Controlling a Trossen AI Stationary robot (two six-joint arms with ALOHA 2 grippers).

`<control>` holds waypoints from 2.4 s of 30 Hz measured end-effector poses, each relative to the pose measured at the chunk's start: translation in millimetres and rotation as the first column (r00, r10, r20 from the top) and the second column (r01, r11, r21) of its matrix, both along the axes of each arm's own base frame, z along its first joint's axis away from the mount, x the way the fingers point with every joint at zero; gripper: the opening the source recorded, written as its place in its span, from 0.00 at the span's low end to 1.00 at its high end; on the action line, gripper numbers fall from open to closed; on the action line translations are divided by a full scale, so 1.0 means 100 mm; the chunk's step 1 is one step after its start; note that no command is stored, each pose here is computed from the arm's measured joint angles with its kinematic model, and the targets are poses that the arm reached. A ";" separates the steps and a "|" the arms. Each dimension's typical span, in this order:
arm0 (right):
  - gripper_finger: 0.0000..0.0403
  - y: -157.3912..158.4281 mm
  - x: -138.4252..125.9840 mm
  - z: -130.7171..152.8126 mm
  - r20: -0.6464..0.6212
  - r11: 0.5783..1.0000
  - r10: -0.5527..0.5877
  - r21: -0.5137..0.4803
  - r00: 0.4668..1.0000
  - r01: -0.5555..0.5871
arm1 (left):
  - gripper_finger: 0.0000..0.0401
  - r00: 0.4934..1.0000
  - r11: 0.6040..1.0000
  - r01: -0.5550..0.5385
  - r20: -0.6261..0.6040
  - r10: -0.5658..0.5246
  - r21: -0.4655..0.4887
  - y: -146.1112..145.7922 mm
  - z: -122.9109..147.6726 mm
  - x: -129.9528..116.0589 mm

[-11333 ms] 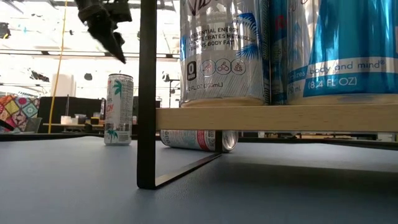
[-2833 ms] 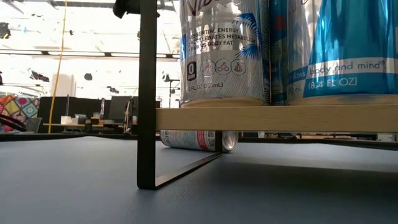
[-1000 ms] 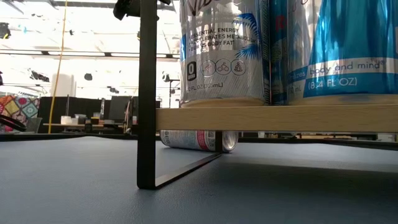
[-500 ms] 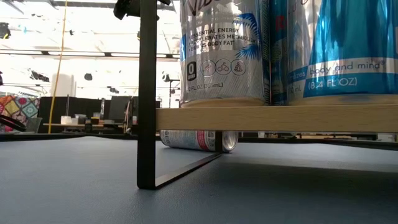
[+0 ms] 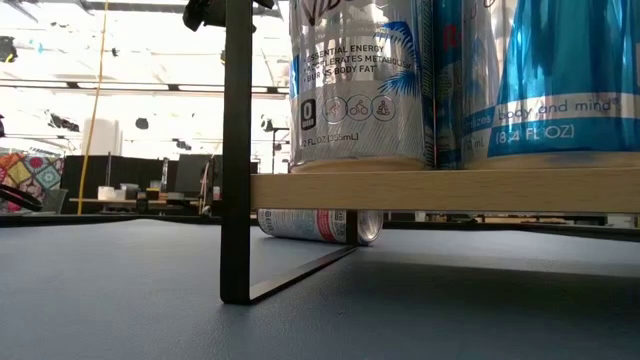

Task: Place canned beverage on shelf
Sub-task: Put the left white pink soda can on the shelf, then put the white pink soda can on the shelf

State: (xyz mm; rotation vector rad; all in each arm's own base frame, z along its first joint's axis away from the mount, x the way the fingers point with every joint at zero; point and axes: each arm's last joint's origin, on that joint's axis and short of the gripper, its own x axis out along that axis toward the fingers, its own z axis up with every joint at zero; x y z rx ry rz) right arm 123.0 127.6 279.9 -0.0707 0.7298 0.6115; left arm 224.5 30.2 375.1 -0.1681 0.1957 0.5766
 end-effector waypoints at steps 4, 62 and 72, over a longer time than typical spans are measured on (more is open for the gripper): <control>0.56 0.00 0.00 0.00 -0.001 1.000 0.001 -0.001 1.000 -0.001 | 0.74 1.000 1.000 0.000 0.000 0.000 0.000 0.00 0.00 0.00; 0.80 -0.84 -0.09 1.04 0.175 0.804 -0.467 -0.325 0.867 0.498 | 0.74 0.997 0.970 -0.048 0.039 0.059 -0.237 0.07 -0.08 -0.03; 0.80 -1.24 0.18 1.21 0.310 0.445 -0.843 -0.059 0.440 0.894 | 0.74 0.943 0.977 0.116 -0.290 -0.165 -0.178 0.17 -0.47 0.24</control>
